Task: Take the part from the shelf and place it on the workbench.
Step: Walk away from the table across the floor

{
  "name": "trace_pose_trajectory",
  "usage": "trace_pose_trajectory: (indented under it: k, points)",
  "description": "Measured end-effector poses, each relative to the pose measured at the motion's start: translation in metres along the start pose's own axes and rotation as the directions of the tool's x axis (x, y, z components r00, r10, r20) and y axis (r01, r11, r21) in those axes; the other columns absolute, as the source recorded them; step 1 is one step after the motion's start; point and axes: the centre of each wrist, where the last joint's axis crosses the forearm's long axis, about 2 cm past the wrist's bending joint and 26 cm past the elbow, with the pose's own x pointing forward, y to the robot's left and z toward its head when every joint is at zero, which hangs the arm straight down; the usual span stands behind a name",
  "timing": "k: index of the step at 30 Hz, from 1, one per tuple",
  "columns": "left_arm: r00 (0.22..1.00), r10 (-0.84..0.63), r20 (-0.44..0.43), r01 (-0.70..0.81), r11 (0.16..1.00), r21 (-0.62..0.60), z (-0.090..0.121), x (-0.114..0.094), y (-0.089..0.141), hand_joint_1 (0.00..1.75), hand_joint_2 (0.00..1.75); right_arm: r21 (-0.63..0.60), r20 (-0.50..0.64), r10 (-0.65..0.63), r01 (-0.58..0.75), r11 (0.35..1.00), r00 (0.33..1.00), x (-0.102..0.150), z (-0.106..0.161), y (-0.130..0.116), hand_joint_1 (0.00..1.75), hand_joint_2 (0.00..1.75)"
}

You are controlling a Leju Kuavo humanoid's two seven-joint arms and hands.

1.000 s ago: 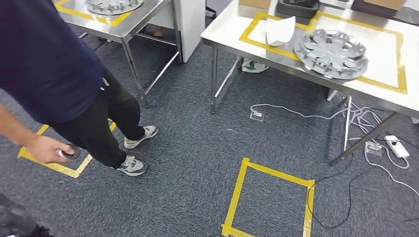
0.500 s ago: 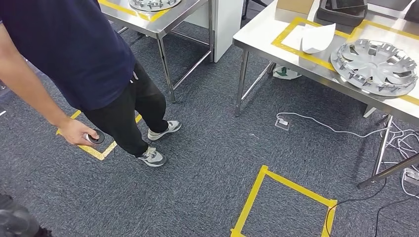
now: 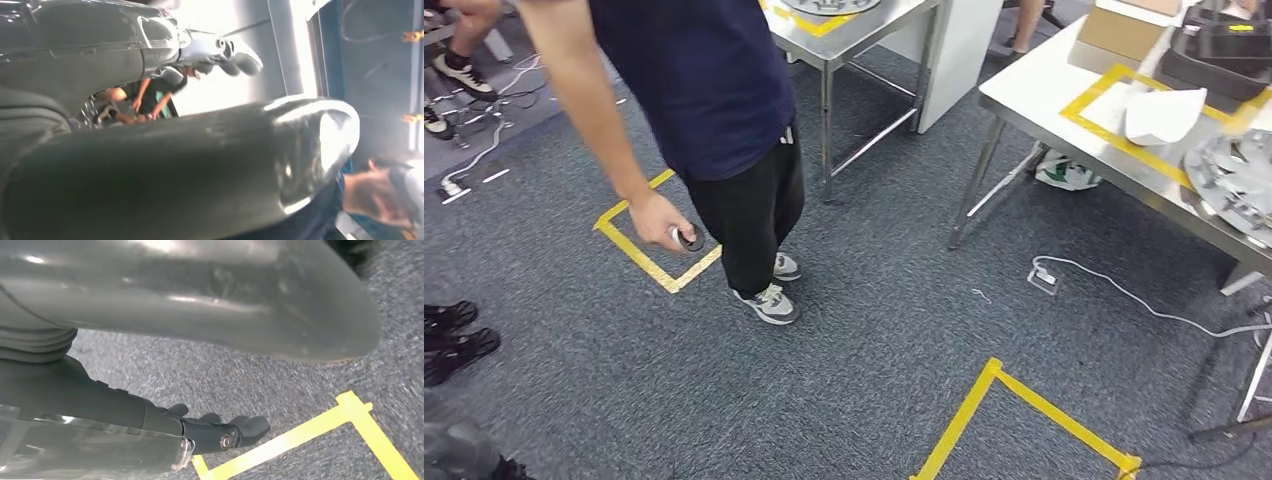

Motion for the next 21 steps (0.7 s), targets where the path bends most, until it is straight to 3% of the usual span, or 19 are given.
trace_pose_trajectory:
  k: [21]
  points:
    - [1.000, 0.001, -0.006, -0.001, 1.000, 0.001, -0.0010, -0.0011, -0.0018, 0.00, 0.00, -0.016, 0.002, 0.005, -0.004, 1.000, 1.000, 0.0007, -0.0012, -0.0060, 0.00, 0.00]
